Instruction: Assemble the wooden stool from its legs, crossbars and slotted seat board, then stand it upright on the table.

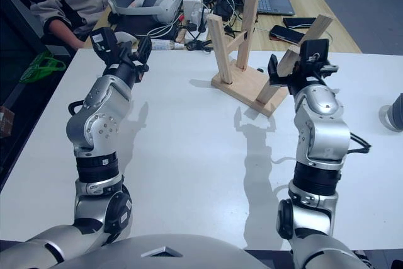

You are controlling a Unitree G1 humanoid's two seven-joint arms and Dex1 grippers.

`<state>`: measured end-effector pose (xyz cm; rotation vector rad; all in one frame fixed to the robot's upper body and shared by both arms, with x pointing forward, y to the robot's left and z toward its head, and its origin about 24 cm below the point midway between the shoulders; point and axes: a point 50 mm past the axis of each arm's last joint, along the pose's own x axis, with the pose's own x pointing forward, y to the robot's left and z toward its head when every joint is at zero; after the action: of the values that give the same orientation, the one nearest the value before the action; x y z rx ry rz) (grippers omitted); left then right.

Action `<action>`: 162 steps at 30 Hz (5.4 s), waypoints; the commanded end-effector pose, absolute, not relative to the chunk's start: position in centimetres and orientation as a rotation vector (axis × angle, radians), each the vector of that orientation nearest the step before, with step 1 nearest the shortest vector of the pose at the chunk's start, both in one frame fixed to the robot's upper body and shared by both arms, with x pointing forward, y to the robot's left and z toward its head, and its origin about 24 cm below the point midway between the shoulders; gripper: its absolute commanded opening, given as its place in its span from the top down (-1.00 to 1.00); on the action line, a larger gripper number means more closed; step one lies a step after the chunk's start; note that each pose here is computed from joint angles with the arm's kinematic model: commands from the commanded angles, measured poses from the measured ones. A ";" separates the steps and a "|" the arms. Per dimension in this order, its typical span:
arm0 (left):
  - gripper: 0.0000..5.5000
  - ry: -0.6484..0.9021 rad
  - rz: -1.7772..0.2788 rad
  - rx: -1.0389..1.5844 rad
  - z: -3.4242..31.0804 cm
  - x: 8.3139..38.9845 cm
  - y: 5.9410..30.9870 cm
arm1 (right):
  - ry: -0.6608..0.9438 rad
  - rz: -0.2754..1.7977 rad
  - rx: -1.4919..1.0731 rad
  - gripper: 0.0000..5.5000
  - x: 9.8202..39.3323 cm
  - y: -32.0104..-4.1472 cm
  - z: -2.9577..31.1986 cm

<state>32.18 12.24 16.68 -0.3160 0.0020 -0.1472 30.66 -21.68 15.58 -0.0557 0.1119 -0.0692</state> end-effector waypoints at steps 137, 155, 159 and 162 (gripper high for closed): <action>-0.06 0.357 -1.201 0.360 12.2 28.6 11.2 | 0.456 1.256 0.130 0.29 34.9 -21.0 11.4; -0.06 0.318 -1.203 0.356 13.6 28.2 11.0 | 0.435 0.941 0.864 0.63 34.3 -19.0 12.6; -0.06 0.307 -1.180 0.333 13.6 28.1 11.1 | 0.512 0.686 0.871 0.63 34.0 -20.4 10.7; -0.06 0.243 -1.072 0.219 14.3 28.9 10.9 | 0.519 0.627 0.866 0.45 33.5 -20.6 10.1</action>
<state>28.33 10.87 13.73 0.2921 0.2802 -1.1515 34.05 -20.28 11.04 0.8677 0.4867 0.6909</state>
